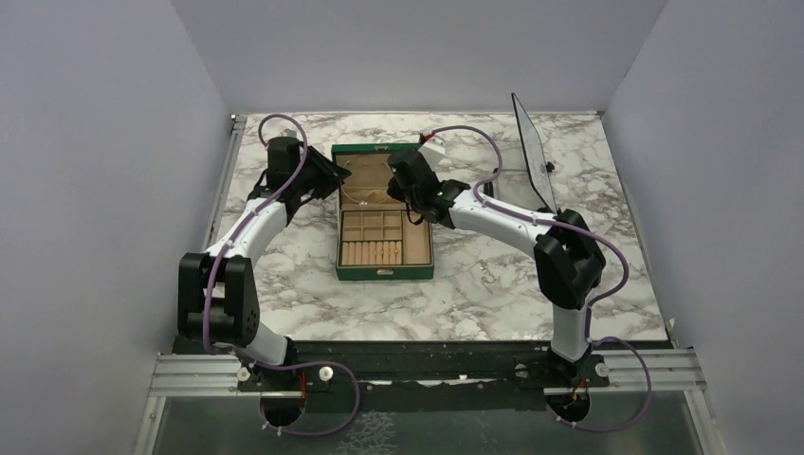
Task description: Organize the mixed jewelry
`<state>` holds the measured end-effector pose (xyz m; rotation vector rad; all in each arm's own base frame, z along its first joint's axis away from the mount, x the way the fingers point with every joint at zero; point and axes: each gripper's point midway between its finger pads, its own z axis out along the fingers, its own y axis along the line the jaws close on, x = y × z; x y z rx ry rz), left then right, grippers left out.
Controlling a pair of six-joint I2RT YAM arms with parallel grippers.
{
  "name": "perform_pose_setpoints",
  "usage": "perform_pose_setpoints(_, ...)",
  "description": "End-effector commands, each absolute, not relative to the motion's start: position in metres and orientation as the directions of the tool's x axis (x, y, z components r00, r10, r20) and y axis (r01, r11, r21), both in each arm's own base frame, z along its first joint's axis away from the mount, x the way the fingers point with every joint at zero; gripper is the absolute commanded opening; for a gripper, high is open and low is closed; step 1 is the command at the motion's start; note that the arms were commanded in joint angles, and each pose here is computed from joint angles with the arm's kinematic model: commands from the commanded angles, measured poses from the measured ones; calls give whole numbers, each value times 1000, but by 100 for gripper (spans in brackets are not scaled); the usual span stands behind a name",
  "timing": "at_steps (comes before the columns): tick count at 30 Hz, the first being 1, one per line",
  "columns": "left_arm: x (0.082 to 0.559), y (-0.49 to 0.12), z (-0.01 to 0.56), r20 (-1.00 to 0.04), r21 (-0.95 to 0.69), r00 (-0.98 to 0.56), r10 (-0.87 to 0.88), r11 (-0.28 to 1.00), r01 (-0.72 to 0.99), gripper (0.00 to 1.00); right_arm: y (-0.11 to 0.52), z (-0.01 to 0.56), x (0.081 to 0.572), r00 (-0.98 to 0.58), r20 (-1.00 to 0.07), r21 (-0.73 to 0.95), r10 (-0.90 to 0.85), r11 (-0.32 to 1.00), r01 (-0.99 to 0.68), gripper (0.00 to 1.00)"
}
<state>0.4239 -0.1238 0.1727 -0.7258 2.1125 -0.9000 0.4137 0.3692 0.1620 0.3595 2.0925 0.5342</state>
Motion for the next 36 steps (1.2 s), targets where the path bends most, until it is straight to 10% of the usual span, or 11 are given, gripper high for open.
perform_pose_setpoints(1, 428, -107, 174, -414, -748, -523, -745, 606, -271, 40, 366, 161, 413, -551, -700, 506, 454, 860, 67, 18)
perform_pose_setpoints(21, 393, -104, 183, -461, -731, -536, -707, 645, -222, 60, 345, 185, 388, -565, -636, 600, 526, 797, 66, 31)
perform_pose_setpoints(36, 329, -108, 220, -651, -651, -549, -524, 758, 49, 70, 341, 160, 389, -478, -246, 754, 843, 476, 452, 48)
